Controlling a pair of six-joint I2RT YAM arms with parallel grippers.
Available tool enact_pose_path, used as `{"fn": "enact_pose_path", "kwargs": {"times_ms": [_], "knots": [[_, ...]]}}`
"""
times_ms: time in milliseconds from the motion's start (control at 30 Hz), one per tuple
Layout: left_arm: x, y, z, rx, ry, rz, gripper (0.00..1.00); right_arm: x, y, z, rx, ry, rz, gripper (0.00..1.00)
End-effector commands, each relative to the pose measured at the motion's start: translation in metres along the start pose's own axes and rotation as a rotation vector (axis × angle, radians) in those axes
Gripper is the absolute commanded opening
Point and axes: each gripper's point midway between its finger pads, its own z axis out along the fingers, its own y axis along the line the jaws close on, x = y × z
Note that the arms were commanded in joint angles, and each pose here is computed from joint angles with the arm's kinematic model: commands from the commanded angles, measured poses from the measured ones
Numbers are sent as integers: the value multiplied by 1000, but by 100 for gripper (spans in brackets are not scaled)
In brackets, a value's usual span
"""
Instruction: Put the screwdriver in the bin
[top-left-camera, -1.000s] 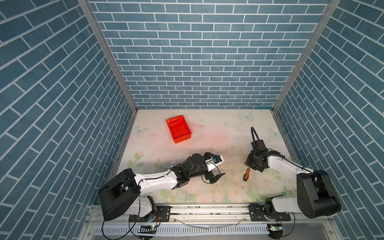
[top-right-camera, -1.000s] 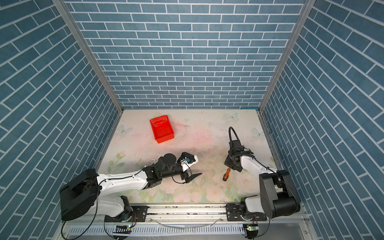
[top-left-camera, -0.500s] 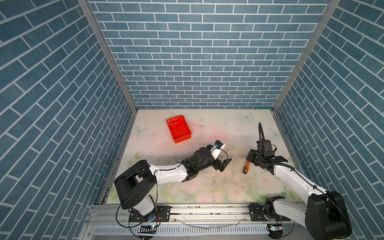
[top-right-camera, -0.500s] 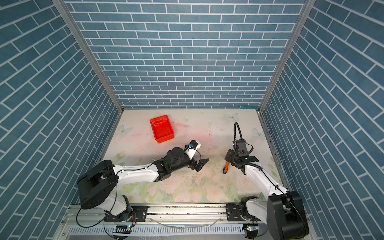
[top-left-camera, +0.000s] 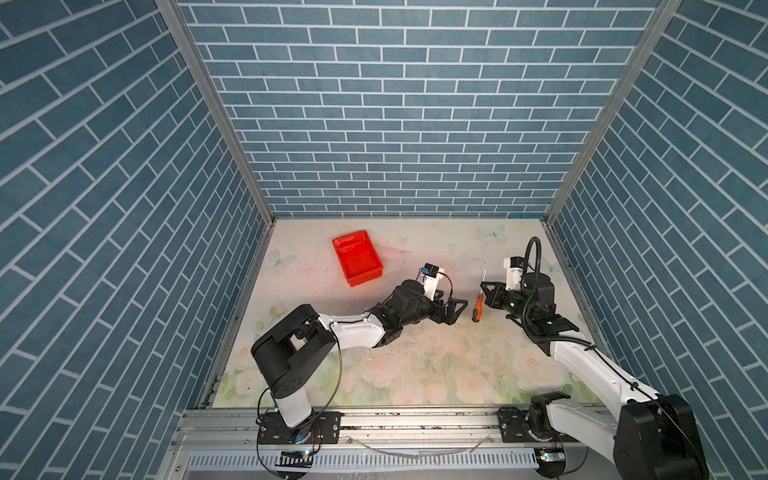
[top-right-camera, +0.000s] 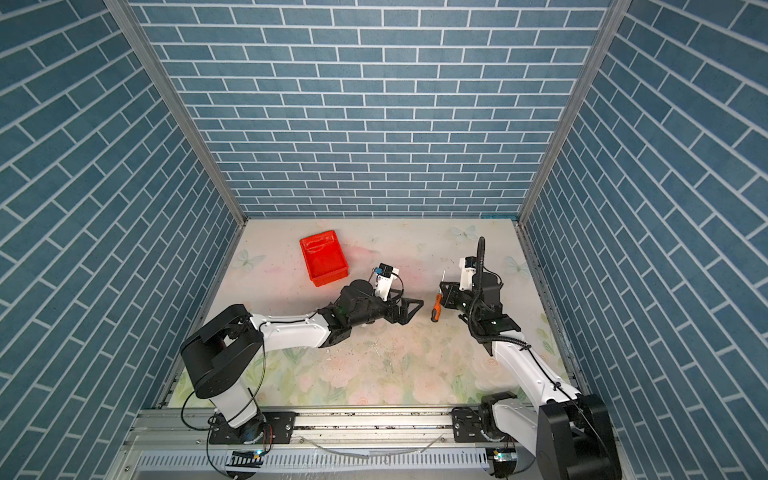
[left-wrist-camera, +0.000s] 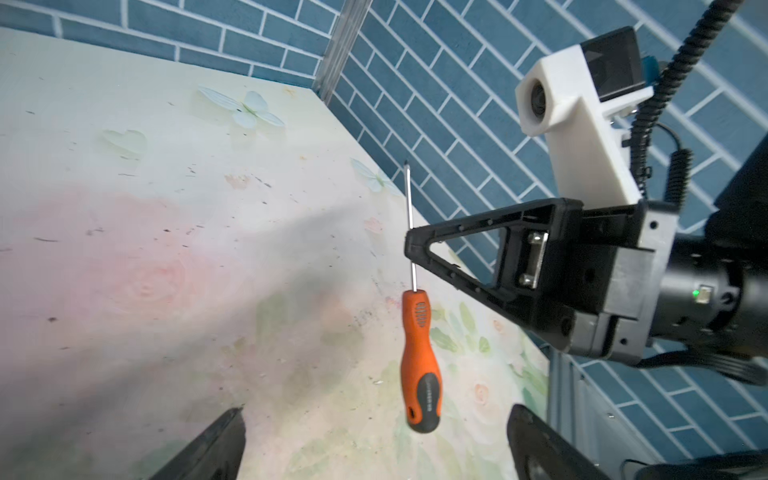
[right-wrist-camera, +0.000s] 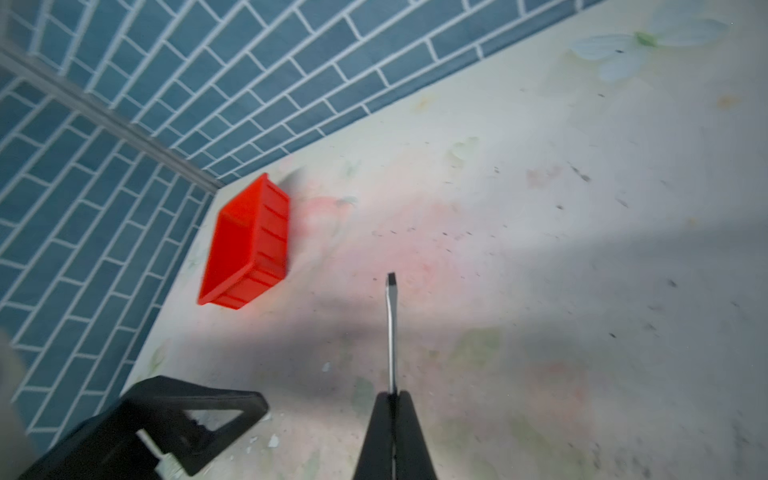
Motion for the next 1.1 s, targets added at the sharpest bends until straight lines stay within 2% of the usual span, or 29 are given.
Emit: {"fn": "enact_pose_path", "kwargs": {"times_ms": [0,267,700,967,1067], "knots": [[-17,-21,4,112,-30,-60,93,-19,43,-4,-217,-58,-115,0],[-26,-28,2,169,-54,-84,76,-25,80,-11,-427,-65,-144,0],[-32,-28,2,203,-92,-111,46,-26,103,-14,-579,-24,-146,0],[-31,-28,1,209,-93,-106,11,-22,103,-15,-583,-8,-139,0],[-31,-27,1,207,-99,-103,3,-22,102,-14,-576,-6,-139,0]]}}
